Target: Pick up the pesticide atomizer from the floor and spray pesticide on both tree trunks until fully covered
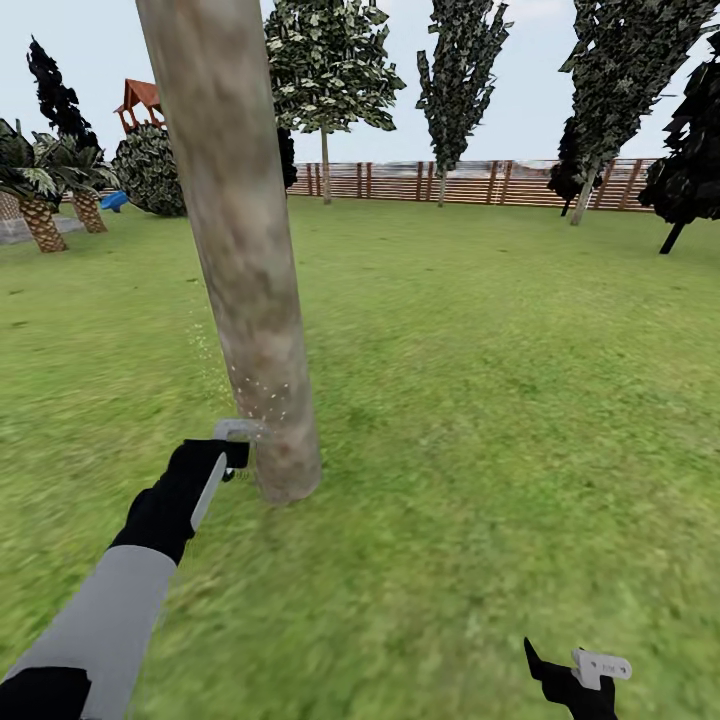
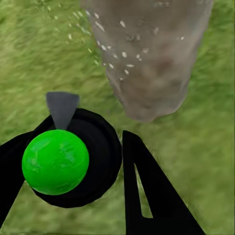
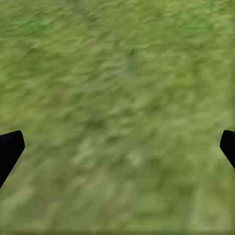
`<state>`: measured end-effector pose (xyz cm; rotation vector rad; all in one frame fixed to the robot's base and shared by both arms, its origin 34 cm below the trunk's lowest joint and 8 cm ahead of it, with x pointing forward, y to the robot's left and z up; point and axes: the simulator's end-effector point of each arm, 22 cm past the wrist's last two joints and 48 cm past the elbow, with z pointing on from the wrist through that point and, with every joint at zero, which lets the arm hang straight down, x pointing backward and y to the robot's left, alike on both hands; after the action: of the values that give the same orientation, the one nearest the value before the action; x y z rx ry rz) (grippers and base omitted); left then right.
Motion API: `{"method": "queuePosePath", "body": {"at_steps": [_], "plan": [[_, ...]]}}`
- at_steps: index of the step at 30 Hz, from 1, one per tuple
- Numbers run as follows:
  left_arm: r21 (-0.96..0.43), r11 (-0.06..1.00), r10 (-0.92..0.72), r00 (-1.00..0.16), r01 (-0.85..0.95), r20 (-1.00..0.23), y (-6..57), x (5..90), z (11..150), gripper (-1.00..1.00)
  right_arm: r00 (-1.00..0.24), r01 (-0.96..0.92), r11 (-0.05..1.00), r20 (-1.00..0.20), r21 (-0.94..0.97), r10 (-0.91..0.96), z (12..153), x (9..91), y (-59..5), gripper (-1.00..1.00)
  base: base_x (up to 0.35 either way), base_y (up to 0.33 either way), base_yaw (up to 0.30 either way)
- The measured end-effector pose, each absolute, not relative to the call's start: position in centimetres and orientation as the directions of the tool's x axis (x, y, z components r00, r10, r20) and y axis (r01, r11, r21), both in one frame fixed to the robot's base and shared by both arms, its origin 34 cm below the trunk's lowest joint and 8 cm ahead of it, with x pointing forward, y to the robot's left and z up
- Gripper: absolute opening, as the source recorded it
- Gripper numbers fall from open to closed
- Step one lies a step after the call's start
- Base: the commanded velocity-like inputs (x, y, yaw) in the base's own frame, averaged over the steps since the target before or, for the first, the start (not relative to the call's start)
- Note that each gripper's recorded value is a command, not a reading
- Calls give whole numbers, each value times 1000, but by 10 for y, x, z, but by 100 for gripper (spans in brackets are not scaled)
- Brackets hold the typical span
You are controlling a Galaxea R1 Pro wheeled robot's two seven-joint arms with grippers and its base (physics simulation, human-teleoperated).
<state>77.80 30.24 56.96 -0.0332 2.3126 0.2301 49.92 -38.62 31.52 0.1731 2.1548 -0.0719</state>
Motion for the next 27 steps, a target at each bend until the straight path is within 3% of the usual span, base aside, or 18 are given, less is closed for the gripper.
{"method": "queuePosePath", "body": {"at_steps": [3, 6, 8, 12, 15, 18, 21, 27], "plan": [[187, 974, 48, -689, -129, -723, 339, 775, 572, -100, -549, 152, 988, -830, 15, 97, 315, 499, -386, 100, 0, 0, 0], [174, 977, 44, -688, -120, -724, 331, 775, 578, -100, -549, 152, 988, -830, 15, 97, 315, 499, -386, 100, 0, 0, 0], [121, 990, 35, -684, -77, -729, 284, 776, 599, -100, -548, 152, 988, -831, 15, 97, 315, 499, -386, 100, -153, 0, 0], [132, 991, 83, -659, -25, -747, 248, 779, 617, -100, -549, 152, 988, -830, 15, 97, 315, 499, -386, 100, -92, 0, 0], [156, 987, 95, -664, -34, -742, 258, 778, 618, -100, -549, 152, 988, -830, 15, 97, 315, 499, -386, 100, -5, 0, 0], [221, 967, 80, -678, -125, -731, 336, 774, 621, -100, -549, 152, 988, -830, 15, 97, 315, 499, -386, 100, 0, 0, 0], [183, 973, 42, -672, -141, -740, 341, 775, 626, -100, -548, 152, 988, -831, 15, 97, 315, 499, -386, 100, 0, 0, 0], [56, 997, 13, -635, -49, -772, 239, 794, 667, -100, -549, 152, 988, -830, 15, 97, 315, 499, -386, 100, 0, 0, 0]]}}
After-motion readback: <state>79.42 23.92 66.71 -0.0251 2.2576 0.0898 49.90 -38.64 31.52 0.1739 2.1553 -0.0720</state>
